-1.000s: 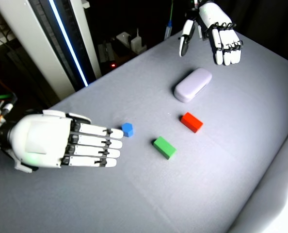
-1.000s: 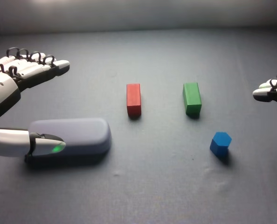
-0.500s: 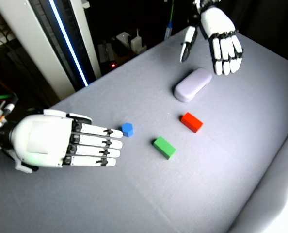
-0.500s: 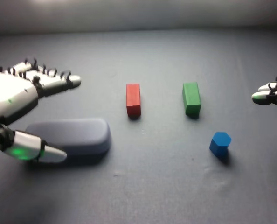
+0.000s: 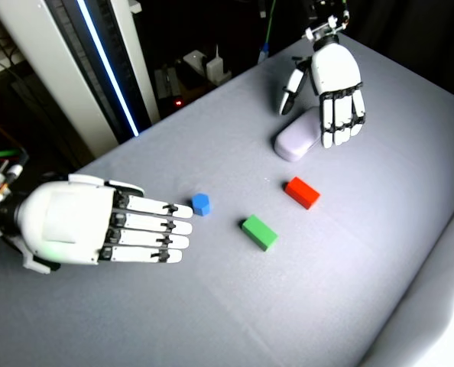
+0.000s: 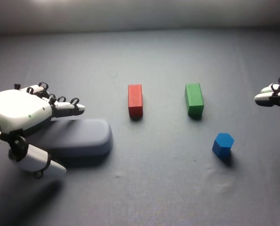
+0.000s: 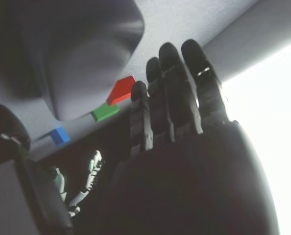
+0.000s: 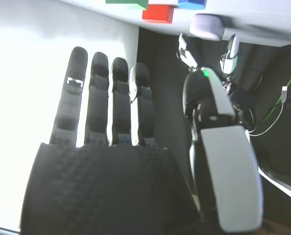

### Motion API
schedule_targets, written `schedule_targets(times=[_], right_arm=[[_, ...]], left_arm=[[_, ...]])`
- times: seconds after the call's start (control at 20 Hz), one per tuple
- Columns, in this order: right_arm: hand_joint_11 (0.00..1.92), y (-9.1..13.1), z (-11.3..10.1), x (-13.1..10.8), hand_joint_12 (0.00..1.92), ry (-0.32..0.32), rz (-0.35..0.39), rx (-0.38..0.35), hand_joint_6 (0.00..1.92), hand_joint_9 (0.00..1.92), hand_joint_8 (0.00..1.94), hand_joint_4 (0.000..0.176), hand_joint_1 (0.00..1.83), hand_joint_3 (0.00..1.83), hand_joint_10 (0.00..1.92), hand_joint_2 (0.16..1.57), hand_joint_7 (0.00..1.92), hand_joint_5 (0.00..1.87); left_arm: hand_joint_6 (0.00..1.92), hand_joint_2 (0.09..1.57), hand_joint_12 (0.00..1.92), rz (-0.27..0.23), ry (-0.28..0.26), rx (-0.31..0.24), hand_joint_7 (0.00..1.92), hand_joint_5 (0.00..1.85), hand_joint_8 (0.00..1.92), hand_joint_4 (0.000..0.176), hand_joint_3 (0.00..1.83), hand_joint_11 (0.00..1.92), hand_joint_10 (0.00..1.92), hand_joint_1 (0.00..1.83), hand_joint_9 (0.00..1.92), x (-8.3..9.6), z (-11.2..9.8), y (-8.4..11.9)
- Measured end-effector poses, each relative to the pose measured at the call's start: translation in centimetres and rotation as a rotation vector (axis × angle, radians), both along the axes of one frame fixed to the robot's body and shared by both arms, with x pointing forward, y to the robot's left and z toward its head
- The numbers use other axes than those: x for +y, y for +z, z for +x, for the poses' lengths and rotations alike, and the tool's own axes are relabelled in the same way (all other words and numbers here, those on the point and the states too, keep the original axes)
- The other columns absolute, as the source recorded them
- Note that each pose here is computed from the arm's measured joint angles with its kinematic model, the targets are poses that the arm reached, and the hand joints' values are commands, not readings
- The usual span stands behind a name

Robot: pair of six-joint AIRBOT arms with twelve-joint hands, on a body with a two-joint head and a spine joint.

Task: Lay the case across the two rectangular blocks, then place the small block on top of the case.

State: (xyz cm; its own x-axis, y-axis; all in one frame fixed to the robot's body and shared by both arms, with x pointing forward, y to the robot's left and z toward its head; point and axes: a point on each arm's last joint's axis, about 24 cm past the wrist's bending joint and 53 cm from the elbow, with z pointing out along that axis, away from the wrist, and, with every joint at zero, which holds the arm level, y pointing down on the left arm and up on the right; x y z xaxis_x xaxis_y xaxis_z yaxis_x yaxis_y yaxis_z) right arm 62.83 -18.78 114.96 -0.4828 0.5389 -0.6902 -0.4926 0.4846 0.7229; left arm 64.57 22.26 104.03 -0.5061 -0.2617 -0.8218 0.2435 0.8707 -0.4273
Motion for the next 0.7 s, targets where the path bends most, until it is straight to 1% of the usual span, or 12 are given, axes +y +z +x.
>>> schedule_targets(times=[0.05,0.1,0.15,0.2,0.25,0.3,0.35,0.4,0.5,0.6,0.65,0.7], right_arm=[[0.15,0.0,0.0,0.0,0.68,0.0,-0.001,0.0,0.0,0.38,0.0,0.0,0.66,0.0,0.0,1.29,0.39,0.41],[0.12,0.0,0.0,0.0,0.73,-0.001,-0.001,0.001,0.0,0.39,0.0,0.0,0.73,0.0,0.0,1.3,0.4,0.42],[0.12,0.0,0.0,0.0,0.74,-0.001,0.0,0.003,0.0,0.39,0.0,0.0,0.71,0.0,0.0,1.3,0.4,0.42],[0.12,-0.1,0.0,0.0,0.75,0.0,0.001,0.005,0.0,0.39,0.0,0.0,0.71,0.0,0.0,1.3,0.4,0.42],[0.13,-0.1,0.0,0.0,0.76,0.0,0.002,0.006,0.0,0.39,0.0,0.0,0.69,0.0,0.0,1.29,0.39,0.41],[0.13,-0.1,0.0,0.0,0.76,0.0,0.004,0.007,0.0,0.39,0.0,0.0,0.68,0.0,0.0,1.29,0.39,0.41],[0.11,-0.1,0.0,0.1,0.75,0.002,0.004,0.008,0.0,0.38,0.0,0.0,0.68,0.0,0.0,1.3,0.38,0.41],[0.1,-0.1,0.0,0.1,0.75,0.002,0.004,0.009,0.0,0.37,0.0,0.0,0.68,0.0,0.0,1.3,0.38,0.41],[0.1,-0.1,0.0,0.0,0.75,0.0,0.006,0.012,0.0,0.37,0.0,0.0,0.7,0.0,0.0,1.29,0.38,0.41],[0.1,-0.2,0.0,0.1,0.75,0.002,0.006,0.012,0.0,0.37,0.0,0.0,0.69,0.0,0.0,1.3,0.37,0.41],[0.07,-0.2,0.0,0.1,0.81,0.003,0.005,0.012,0.0,0.37,0.0,0.0,0.72,0.0,0.0,1.3,0.38,0.41],[0.04,-0.2,0.0,0.1,0.82,0.002,0.005,0.013,0.0,0.35,0.0,0.0,0.68,0.0,0.0,1.3,0.36,0.4]], left_arm=[[0.0,0.82,1.08,0.005,0.011,0.004,0.55,0.33,0.0,0.094,0.0,0.13,0.01,0.78,0.61,0.3,0.1,-0.2],[0.0,0.82,1.13,0.015,0.02,0.008,0.57,0.36,0.0,0.074,0.0,0.15,0.01,0.86,0.64,0.6,0.3,-0.5],[0.0,0.84,1.12,0.018,0.028,0.01,0.61,0.42,0.0,0.038,0.0,0.2,0.02,0.93,0.67,0.8,0.5,-0.6],[0.0,0.87,1.02,0.016,0.035,0.015,0.7,0.5,0.01,0.002,0.0,0.32,0.03,0.98,0.75,0.9,0.6,-0.8],[0.01,0.95,0.98,0.009,0.042,0.016,0.93,0.68,0.04,0.0,0.0,0.47,0.07,1.13,0.93,1.0,0.7,-0.8],[0.59,1.06,1.15,0.003,0.043,0.007,1.09,0.92,0.75,0.0,0.0,0.71,0.19,1.25,1.14,0.9,0.7,-0.6],[0.78,1.09,1.24,-0.007,0.041,-0.011,1.09,0.94,0.97,0.0,0.0,0.84,0.4,1.27,1.18,0.6,0.9,-0.1],[0.89,1.09,1.2,-0.016,0.043,-0.014,1.09,0.95,0.95,0.0,0.0,0.98,0.5,1.26,1.22,0.5,0.8,0.0],[1.02,1.09,1.2,-0.05,0.021,-0.006,1.12,0.93,0.83,0.0,0.0,0.85,0.51,1.25,1.14,-0.6,-0.2,0.4],[0.9,1.07,1.21,-0.097,-0.021,-0.04,1.15,1.0,0.79,0.0,0.0,0.91,0.57,1.26,1.17,-1.9,-0.8,2.0],[0.89,1.07,1.19,-0.144,-0.026,-0.076,1.16,1.01,0.79,0.0,0.0,0.89,0.56,1.26,1.16,-2.3,-0.4,3.5],[0.94,1.06,1.12,-0.171,-0.028,-0.102,1.15,0.97,0.67,0.0,0.01,0.91,0.91,1.37,1.09,-2.6,-0.1,4.6]])
